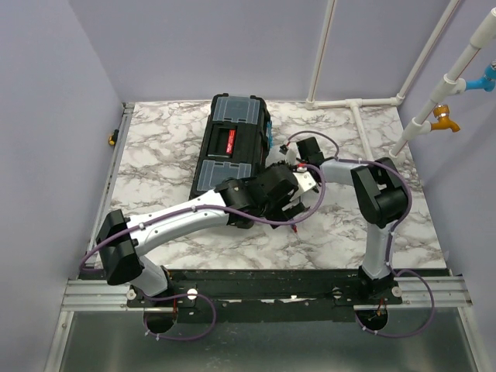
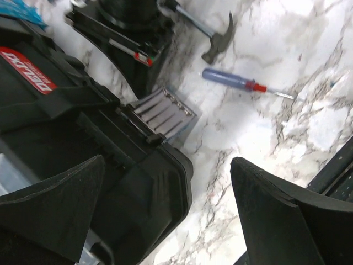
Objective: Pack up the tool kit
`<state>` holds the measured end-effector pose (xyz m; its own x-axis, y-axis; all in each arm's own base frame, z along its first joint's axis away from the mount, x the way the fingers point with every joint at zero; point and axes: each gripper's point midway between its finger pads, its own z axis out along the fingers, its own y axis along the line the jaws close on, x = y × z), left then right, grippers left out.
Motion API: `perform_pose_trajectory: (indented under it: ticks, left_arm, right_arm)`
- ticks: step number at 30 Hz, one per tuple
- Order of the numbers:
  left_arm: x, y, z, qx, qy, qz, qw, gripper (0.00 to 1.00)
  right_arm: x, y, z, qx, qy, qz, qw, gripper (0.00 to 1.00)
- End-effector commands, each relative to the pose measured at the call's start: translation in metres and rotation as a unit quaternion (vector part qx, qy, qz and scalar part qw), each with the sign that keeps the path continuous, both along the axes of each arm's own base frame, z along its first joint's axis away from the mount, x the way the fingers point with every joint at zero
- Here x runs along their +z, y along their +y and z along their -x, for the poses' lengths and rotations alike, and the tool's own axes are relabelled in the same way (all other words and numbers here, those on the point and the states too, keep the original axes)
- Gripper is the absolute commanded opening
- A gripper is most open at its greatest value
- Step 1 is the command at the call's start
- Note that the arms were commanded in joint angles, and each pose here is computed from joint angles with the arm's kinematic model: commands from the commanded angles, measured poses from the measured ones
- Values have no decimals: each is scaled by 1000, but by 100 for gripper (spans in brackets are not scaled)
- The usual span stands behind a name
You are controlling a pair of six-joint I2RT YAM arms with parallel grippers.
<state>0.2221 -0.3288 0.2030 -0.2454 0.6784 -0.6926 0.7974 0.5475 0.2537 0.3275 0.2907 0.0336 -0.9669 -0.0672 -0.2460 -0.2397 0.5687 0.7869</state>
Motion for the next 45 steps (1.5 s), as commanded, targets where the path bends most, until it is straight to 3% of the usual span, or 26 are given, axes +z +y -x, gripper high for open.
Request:
perform_pose_trajectory:
  ticks: [1,12,19,24,30,36,40,45]
  left_arm:
    - [-7,6,8,-13,1,-51,999,97]
    - [-44,3,19,-29,3,-114,993,97]
    - [-68,24,7,24,-28,-155,987,98]
    - [-81,46,-4,59,-36,-180,981,98]
    - [-65,54,-25,111,25,-34,993,97]
    - [-44,50,-20,98,18,1,995,97]
    - [-35,45,-5,92,9,33,995,98]
    - [-24,67,4,143,-5,82,986,98]
  right_arm:
    - [28,3,39,51,17,-41,998,3]
    - [27,-6,57,48,19,-36,998,3]
    - [24,-7,61,32,30,-44,998,3]
    - [12,-13,40,-27,17,7,999,4]
    - [-2,-19,0,-84,-20,68,994,7]
    - [-13,8,-17,-75,-24,71,994,7]
    - [0,31,-15,-91,-35,8,995,5]
    - [14,51,-10,-101,-47,-52,992,3]
